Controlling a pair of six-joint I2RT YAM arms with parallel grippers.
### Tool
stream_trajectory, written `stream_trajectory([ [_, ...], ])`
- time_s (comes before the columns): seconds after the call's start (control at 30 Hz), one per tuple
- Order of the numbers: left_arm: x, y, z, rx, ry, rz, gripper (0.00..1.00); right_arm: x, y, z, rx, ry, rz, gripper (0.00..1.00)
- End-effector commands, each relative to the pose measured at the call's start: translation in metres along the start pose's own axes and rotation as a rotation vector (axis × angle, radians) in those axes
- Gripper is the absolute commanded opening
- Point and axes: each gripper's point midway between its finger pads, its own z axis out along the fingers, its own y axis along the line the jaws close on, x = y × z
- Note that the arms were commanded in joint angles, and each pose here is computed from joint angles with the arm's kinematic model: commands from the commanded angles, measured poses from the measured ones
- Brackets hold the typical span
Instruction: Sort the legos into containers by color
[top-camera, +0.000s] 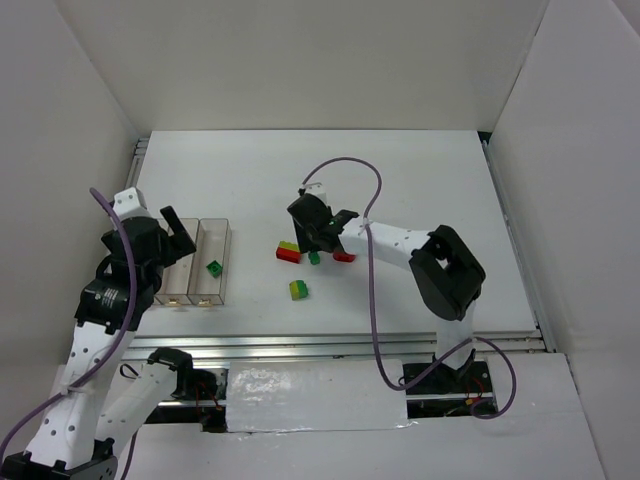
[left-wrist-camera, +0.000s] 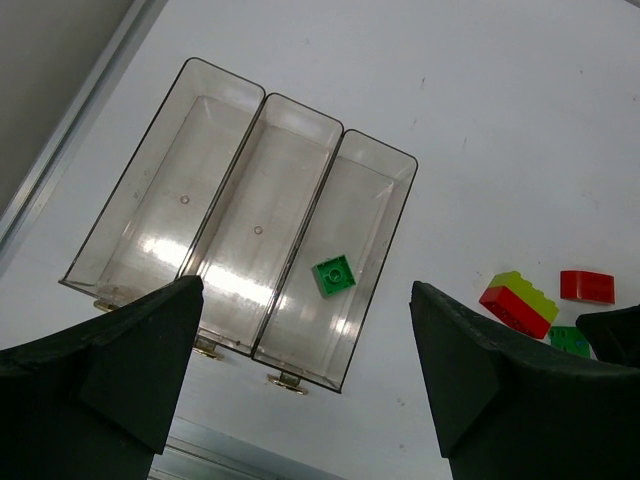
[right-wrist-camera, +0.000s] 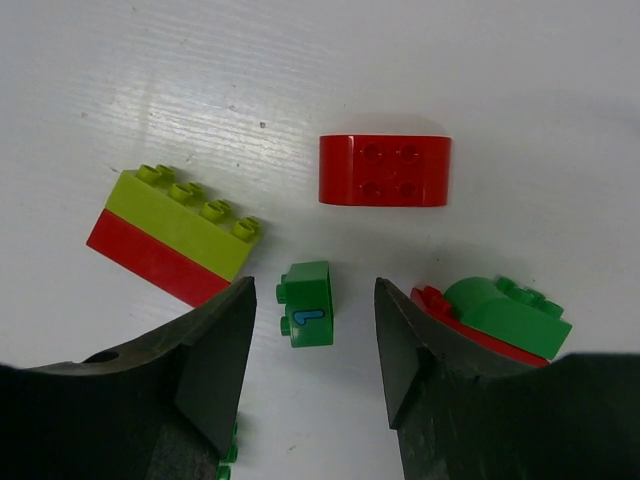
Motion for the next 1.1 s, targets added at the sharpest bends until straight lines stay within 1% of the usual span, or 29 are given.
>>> stream_trajectory([
  [0.0, -0.008, -0.007, 0.002, 0.034, -0.033, 0.009, 0.97, 0.017, 0.0, 0.018, -0.008, 0.039, -0.017, 0.57],
  [0.07, -0.008, -0.008, 0.002, 0.037, -0.03, 0.011, 0.97, 0.023, 0.0, 0.022, -0.015, 0.053, -0.017, 0.55],
  [0.13, -0.007, -0.008, 0.003, 0.038, -0.027, 0.014, 0.97, 0.028, 0.002, 0.025, -0.028, 0.068, -0.015, 0.49],
  [0.17, -0.007, -0.009, 0.003, 0.04, -0.025, 0.014, 0.97, 0.03, 0.002, 0.027, -0.028, 0.073, -0.012, 0.36],
  [0.2, -0.006, -0.009, 0.004, 0.041, -0.023, 0.016, 0.97, 0.032, 0.004, 0.028, -0.029, 0.077, -0.014, 0.31],
  [0.23, -0.006, -0.009, 0.004, 0.041, -0.02, 0.017, 0.97, 0.034, 0.003, 0.03, -0.025, 0.084, -0.013, 0.3],
  [0.4, -0.006, -0.009, 0.003, 0.046, -0.024, 0.016, 0.97, 0.04, 0.001, 0.034, -0.011, 0.104, -0.011, 0.32],
  [0.43, -0.007, -0.01, 0.003, 0.048, -0.027, 0.017, 0.97, 0.041, 0.0, 0.034, -0.005, 0.109, -0.011, 0.35],
  [0.47, -0.007, -0.01, 0.003, 0.048, -0.027, 0.017, 0.97, 0.042, -0.001, 0.034, -0.003, 0.111, -0.012, 0.38],
  [0.5, -0.007, -0.01, 0.003, 0.051, -0.027, 0.016, 0.97, 0.043, -0.002, 0.034, 0.003, 0.115, -0.006, 0.46],
  [0.53, -0.006, -0.01, 0.003, 0.05, -0.024, 0.017, 0.97, 0.043, -0.003, 0.033, 0.007, 0.116, -0.003, 0.58],
  [0.63, -0.006, -0.011, 0.003, 0.053, -0.024, 0.018, 0.97, 0.044, -0.004, 0.028, 0.008, 0.111, 0.02, 0.65],
  [0.7, -0.006, -0.011, 0.003, 0.053, -0.024, 0.018, 0.97, 0.042, -0.003, 0.022, -0.007, 0.102, 0.038, 0.66],
  [0.8, -0.006, -0.011, 0.003, 0.057, -0.024, 0.019, 0.97, 0.032, 0.004, 0.003, -0.07, 0.068, 0.075, 0.66],
  [0.9, -0.006, -0.011, 0.003, 0.057, -0.024, 0.019, 0.97, 0.038, 0.011, -0.007, -0.118, 0.075, 0.101, 0.66],
  [1.07, -0.005, -0.012, 0.003, 0.061, -0.019, 0.022, 0.97, 0.054, 0.025, -0.017, -0.121, 0.106, 0.107, 0.66],
])
